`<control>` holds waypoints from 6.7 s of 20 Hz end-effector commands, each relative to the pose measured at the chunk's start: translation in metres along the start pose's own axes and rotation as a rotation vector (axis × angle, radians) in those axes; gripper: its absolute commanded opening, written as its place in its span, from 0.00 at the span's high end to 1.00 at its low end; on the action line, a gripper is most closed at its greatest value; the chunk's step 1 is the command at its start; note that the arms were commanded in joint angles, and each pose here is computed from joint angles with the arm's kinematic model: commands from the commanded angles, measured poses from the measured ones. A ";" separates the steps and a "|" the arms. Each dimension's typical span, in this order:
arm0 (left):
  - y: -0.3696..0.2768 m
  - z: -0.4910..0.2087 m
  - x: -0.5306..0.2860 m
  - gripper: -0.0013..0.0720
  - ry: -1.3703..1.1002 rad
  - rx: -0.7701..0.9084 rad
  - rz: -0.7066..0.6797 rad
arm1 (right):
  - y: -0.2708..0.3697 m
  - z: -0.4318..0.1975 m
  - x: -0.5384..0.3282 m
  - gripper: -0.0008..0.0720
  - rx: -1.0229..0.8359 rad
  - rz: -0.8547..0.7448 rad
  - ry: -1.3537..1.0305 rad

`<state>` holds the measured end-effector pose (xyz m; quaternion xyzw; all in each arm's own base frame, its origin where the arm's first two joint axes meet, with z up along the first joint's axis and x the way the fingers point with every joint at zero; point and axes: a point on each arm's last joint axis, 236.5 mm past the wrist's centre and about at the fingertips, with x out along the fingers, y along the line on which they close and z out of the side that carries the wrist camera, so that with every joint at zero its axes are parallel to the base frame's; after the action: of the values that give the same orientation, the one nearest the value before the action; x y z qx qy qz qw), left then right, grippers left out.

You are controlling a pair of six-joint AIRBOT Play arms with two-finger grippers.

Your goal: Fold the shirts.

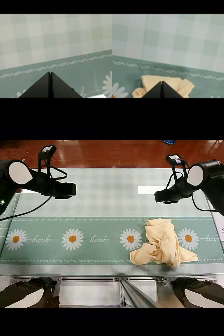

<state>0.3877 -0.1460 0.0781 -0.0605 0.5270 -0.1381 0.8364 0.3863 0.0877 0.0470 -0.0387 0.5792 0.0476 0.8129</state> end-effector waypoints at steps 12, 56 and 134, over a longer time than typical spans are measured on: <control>0.000 0.000 0.000 0.96 0.001 0.000 0.000 | 0.000 0.000 0.000 0.96 0.000 0.000 0.000; 0.058 -0.153 -0.008 0.29 0.262 -0.173 0.155 | 0.013 -0.034 -0.089 0.96 -0.061 0.173 -0.286; -0.122 -0.177 0.049 0.96 0.299 -0.239 -0.758 | 0.078 -0.157 0.110 0.43 0.293 0.659 0.360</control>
<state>0.2261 -0.2682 -0.0145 -0.3251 0.5984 -0.3775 0.6275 0.2677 0.1229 -0.1000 0.2875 0.6655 0.1785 0.6653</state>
